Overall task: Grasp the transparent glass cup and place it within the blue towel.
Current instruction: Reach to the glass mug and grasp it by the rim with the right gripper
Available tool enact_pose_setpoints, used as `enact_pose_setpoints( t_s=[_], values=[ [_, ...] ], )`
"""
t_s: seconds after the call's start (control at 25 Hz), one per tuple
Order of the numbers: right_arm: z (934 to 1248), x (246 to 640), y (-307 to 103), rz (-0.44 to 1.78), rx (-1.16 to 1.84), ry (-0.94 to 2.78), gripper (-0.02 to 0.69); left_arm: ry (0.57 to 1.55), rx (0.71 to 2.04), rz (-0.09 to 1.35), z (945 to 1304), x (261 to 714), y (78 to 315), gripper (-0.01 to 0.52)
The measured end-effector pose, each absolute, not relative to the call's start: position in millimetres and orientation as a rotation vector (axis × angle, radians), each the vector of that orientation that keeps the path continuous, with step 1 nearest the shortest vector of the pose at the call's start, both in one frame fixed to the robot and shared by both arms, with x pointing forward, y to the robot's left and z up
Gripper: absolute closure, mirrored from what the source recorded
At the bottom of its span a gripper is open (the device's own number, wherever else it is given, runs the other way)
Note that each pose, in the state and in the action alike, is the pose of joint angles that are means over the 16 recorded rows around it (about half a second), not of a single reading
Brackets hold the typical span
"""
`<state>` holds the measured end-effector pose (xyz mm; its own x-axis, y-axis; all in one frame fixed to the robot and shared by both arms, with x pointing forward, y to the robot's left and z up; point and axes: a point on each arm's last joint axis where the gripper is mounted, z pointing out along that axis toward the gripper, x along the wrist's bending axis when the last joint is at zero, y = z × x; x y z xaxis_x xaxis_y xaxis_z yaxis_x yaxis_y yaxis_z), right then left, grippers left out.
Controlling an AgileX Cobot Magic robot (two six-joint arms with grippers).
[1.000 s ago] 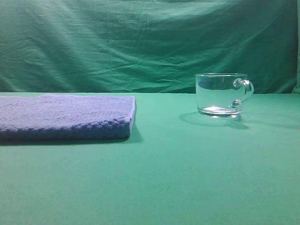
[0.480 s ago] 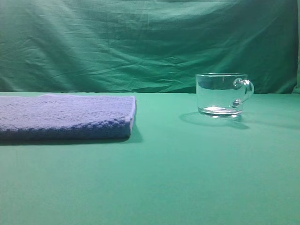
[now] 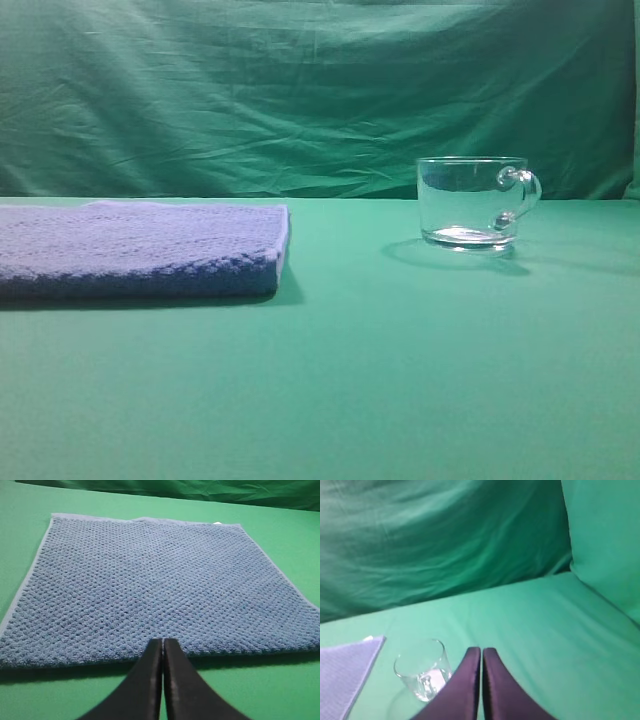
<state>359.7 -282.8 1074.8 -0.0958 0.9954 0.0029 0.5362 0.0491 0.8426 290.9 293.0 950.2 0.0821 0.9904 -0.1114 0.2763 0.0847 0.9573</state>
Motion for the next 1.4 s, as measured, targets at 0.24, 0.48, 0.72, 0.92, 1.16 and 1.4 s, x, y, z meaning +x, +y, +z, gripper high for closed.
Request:
enact_pose_setpoints(
  t_s=[0.24,0.48,0.72,0.92,1.16,1.4],
  values=[
    [1077.2,405.7,-262.2,0.742,1.544,1.983,0.650,1.378,1.375,0.920,950.2,290.9,293.0,0.514],
    [1065.6,454.5,-233.3,0.586,1.509,2.223,0.512,1.378,1.375,0.920,950.2,290.9,293.0,0.514],
    [1037.9,496.0,-204.8,0.464,1.454,2.401,0.273,1.378,1.375,0.920,950.2,290.9,293.0,0.514],
    [1011.0,521.0,-186.0,0.410,1.400,2.487,0.109,1.378,1.375,0.920,950.2,290.9,293.0,0.514],
    [984.3,544.0,-173.1,0.416,1.381,2.499,0.088,1.378,1.375,0.920,950.2,290.9,293.0,0.514],
    [971.5,559.0,-166.5,0.470,1.362,2.469,0.255,1.378,1.375,0.920,950.2,290.9,293.0,0.514]
  ],
)
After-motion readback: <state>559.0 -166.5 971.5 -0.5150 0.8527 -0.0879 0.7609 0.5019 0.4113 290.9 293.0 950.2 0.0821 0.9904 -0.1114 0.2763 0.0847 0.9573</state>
